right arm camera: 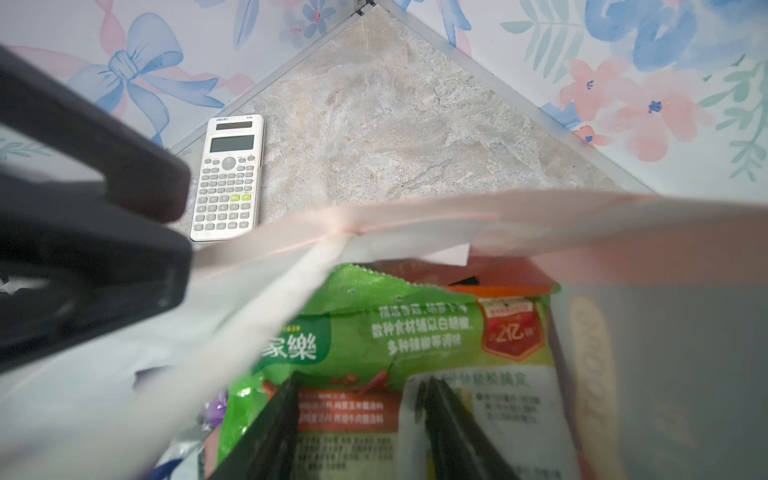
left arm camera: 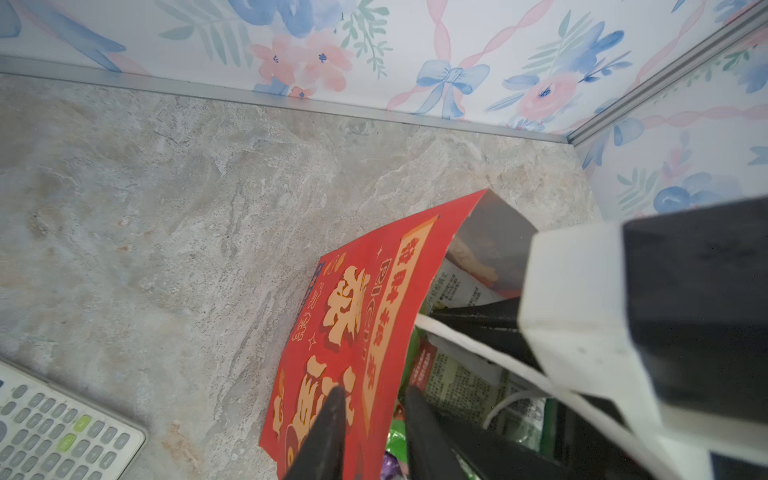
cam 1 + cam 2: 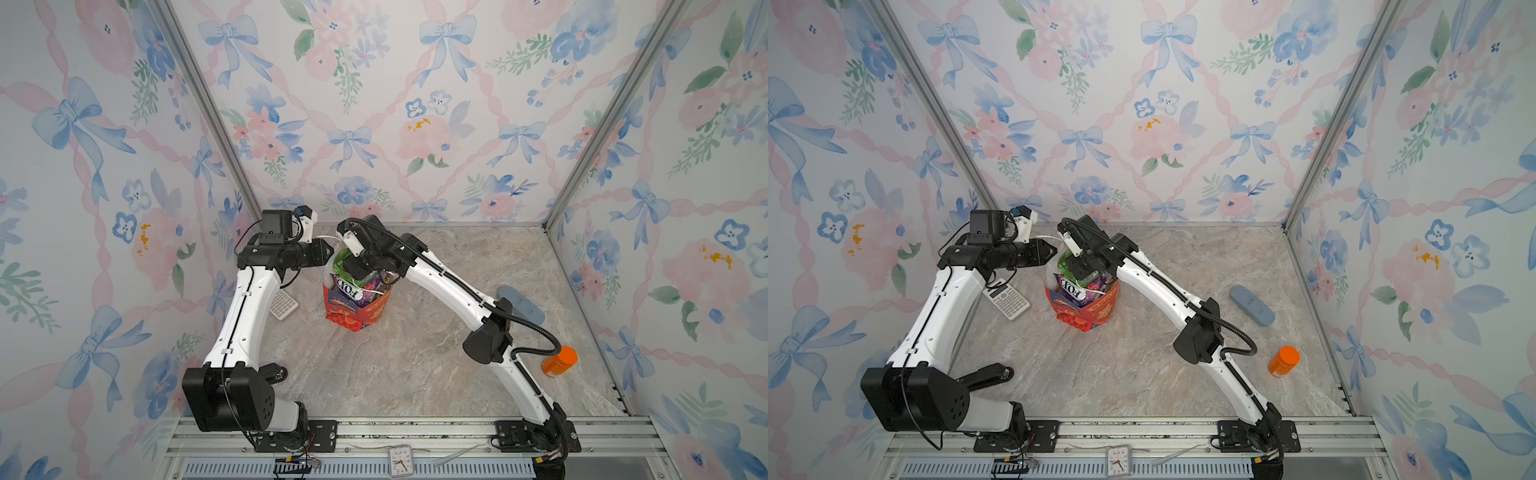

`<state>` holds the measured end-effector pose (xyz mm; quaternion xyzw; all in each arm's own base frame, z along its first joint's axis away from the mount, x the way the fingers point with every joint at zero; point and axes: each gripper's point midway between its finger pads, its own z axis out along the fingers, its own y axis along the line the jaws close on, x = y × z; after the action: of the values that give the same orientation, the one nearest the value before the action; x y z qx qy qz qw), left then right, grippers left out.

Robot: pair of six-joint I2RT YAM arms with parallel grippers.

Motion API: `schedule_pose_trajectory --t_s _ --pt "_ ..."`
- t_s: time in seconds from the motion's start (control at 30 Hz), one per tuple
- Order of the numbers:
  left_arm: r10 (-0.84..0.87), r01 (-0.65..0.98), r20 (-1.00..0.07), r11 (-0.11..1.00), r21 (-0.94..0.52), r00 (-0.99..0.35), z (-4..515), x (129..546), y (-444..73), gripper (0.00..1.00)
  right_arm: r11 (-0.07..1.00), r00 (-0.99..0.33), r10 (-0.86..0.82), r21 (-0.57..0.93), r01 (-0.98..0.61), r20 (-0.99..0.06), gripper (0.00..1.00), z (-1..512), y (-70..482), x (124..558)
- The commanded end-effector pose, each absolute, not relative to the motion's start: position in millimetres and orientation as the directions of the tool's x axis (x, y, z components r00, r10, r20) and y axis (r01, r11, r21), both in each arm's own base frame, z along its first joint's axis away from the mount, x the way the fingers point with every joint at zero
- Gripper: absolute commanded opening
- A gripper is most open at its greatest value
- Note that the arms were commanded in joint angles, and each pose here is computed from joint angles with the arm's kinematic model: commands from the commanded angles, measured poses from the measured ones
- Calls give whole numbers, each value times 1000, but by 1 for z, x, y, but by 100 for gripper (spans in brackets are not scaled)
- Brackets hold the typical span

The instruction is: Place the snacks into the paper bag

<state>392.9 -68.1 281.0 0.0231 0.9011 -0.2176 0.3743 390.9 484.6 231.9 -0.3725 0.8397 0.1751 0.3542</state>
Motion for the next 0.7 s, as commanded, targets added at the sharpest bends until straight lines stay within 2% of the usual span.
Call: schedule_pose_trajectory --t_s 0.0,0.2,0.43,0.57,0.67 --pt "-129 216 -712 902 -373 -690 296 397 -67 32 658 -441 -436 56 -751 -784 58 287 472 387" --pt "-129 213 -698 900 -380 -704 289 398 -68 32 645 -355 -339 60 -762 -871 66 366 455 372" --pt "-132 228 -713 894 -385 -689 300 398 -70 35 672 -333 -281 63 -738 -900 75 402 427 365" --pt "-127 215 -708 903 -373 -695 293 400 -67 20 701 -380 -278 84 -708 -882 76 391 410 364" --pt "-127 214 -701 901 -378 -702 290 401 -67 0 739 -441 -283 100 -666 -852 76 367 391 364"
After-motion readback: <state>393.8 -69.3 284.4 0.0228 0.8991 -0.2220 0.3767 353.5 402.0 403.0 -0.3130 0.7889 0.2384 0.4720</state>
